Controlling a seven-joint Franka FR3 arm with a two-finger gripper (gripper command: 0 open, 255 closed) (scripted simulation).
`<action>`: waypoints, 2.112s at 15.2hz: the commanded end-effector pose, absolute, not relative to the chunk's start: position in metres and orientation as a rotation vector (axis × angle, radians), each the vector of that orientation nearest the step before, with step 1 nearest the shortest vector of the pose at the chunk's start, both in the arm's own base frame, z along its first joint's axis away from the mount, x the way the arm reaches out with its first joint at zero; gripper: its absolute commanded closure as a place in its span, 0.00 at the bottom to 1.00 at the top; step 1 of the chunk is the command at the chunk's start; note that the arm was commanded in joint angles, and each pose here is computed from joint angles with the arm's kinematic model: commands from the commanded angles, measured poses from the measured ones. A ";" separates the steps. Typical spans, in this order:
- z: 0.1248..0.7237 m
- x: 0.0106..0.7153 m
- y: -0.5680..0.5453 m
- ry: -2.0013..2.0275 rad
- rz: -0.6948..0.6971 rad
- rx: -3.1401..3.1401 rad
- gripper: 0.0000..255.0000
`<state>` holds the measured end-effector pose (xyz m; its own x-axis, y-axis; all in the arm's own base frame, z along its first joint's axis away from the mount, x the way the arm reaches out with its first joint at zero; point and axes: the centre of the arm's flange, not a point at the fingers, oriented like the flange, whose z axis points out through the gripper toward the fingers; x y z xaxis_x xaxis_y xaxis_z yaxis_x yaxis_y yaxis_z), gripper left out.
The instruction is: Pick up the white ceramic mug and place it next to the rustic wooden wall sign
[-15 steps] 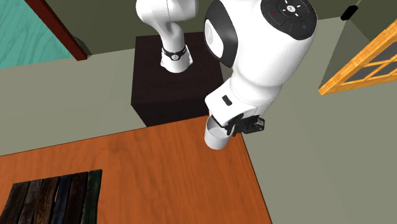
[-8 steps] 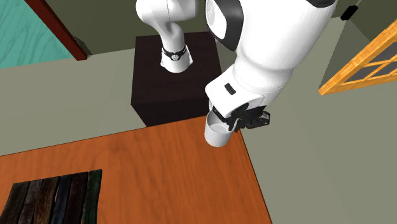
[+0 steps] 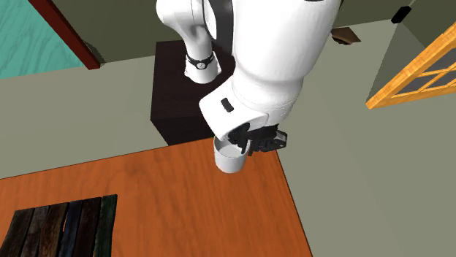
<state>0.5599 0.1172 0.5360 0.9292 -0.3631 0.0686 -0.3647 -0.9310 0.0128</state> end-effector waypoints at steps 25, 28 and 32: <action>0.533 0.623 -0.208 -0.576 0.101 3.061 1.00; 0.517 0.622 -0.208 -0.576 0.101 3.061 1.00; 0.496 0.623 -0.208 -0.576 0.101 3.061 1.00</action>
<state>0.6241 -0.2083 0.5016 0.9296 -0.3623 0.0678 -0.3639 -0.9313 0.0128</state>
